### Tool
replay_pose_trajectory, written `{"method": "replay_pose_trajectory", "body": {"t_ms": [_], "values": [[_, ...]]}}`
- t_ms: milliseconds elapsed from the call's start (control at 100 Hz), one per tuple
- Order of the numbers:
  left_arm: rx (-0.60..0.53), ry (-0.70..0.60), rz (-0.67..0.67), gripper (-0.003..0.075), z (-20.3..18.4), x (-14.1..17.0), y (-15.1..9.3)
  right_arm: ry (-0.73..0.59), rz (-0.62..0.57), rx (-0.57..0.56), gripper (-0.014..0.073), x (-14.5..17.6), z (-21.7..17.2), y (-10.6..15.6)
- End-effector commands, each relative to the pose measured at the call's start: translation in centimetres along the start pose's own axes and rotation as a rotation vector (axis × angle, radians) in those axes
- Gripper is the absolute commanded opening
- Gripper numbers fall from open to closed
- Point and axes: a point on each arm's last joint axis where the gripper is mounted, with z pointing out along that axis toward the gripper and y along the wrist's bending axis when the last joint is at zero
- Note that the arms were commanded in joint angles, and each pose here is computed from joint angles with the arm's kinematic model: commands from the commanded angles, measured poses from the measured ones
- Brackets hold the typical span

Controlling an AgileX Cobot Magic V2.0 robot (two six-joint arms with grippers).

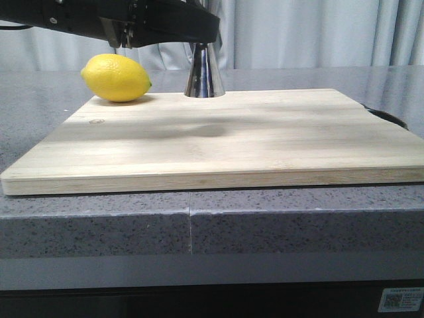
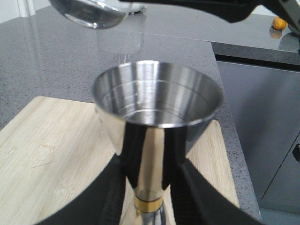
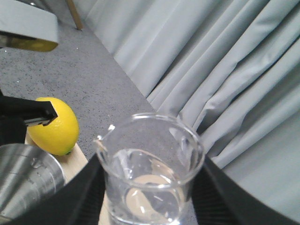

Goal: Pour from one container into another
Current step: 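Tilt the beaker with the right gripper over the jigger mouth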

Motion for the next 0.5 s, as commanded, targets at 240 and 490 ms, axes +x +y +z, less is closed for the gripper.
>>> {"method": "replay_pose_trajectory", "body": {"t_ms": [240,490], "values": [[0.069,-0.14,0.04,0.0189,-0.29,-3.23,-1.21,-0.126,-0.046,0.017,0.0163,-2.38,-0.83,-0.95],[0.069,-0.14,0.04,0.0189,-0.29,-3.23,-1.21,-0.127,-0.086,0.007,0.0163,-2.39,-0.83,-0.84]]}}
